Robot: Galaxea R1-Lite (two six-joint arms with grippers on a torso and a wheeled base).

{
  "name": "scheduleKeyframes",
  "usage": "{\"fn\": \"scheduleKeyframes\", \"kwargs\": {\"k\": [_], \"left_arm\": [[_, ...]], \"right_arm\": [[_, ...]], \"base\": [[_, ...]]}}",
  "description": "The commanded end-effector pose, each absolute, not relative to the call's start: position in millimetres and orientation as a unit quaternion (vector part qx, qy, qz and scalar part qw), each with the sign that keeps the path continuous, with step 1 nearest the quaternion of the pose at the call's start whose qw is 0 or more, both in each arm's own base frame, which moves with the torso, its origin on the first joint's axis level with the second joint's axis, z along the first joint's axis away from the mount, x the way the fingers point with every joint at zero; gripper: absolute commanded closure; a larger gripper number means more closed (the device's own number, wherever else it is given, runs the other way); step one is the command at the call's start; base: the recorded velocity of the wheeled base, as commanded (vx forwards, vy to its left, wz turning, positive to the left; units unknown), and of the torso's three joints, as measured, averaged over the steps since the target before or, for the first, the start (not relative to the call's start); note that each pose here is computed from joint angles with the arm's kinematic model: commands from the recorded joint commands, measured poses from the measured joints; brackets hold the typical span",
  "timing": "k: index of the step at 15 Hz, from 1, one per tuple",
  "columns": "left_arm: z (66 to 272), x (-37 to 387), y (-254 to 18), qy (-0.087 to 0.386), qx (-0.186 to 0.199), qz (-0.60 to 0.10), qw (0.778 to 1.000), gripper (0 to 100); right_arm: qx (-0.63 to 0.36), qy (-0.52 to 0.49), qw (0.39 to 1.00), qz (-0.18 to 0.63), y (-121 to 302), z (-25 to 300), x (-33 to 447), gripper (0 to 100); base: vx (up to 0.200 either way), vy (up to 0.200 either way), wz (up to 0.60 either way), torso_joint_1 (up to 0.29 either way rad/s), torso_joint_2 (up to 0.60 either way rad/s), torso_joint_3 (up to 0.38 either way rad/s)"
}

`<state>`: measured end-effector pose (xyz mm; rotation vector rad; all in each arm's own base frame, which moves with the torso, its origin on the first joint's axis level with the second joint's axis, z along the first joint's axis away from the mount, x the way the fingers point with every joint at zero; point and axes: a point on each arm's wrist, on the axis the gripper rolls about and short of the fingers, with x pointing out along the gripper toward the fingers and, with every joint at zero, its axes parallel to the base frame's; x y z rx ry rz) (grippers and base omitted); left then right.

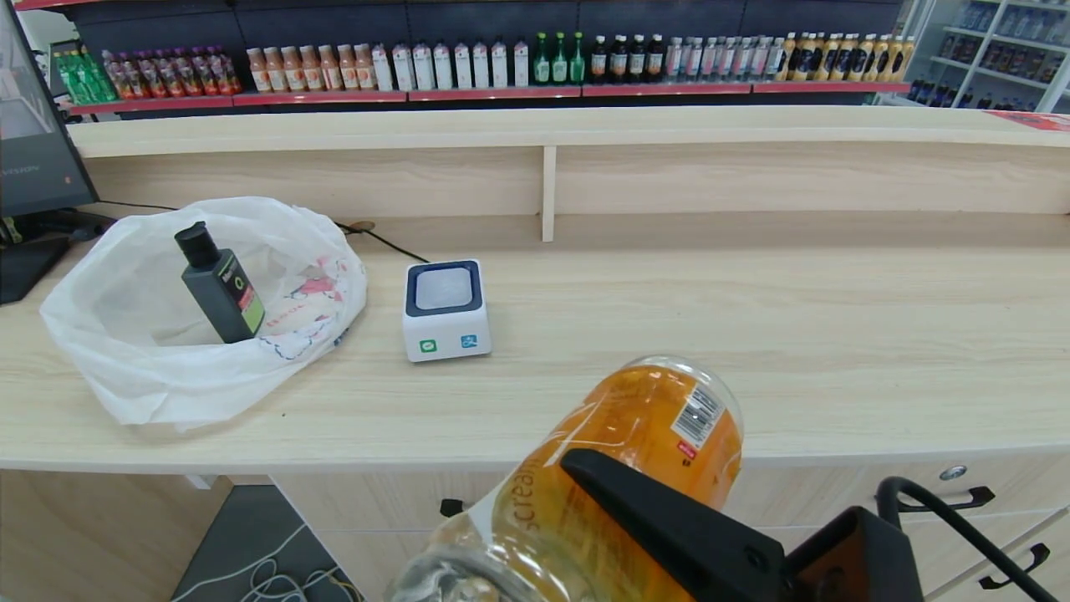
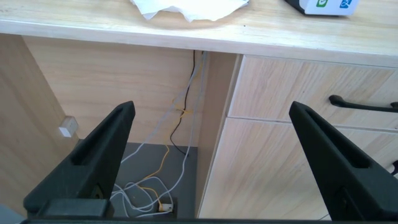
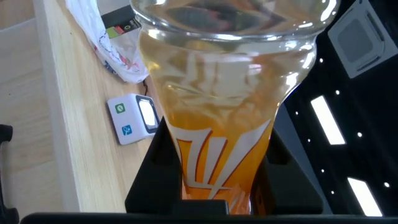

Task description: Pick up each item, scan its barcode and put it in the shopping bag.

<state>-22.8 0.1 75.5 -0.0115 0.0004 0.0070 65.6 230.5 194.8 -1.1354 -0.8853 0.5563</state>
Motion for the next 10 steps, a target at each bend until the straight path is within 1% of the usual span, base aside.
{"fn": "scheduleKeyframes", "kwargs": {"k": [1,10], "left_arm": [[75.5,-22.8,0.1,0.0,-0.006,0.004,1.0,0],[75.5,-22.8,0.1,0.0,-0.006,0.004,1.0,0]], "right_arm": [[-0.513,-0.399,0.718,0.249,230.6,195.3,65.7,100],[-0.515,-0.383,0.729,0.238,230.0,195.2,66.8,100]], "base": [[0.0,0.0,0.0,0.0,0.0,0.0],[0.0,0.0,0.0,0.0,0.0,0.0]]}}
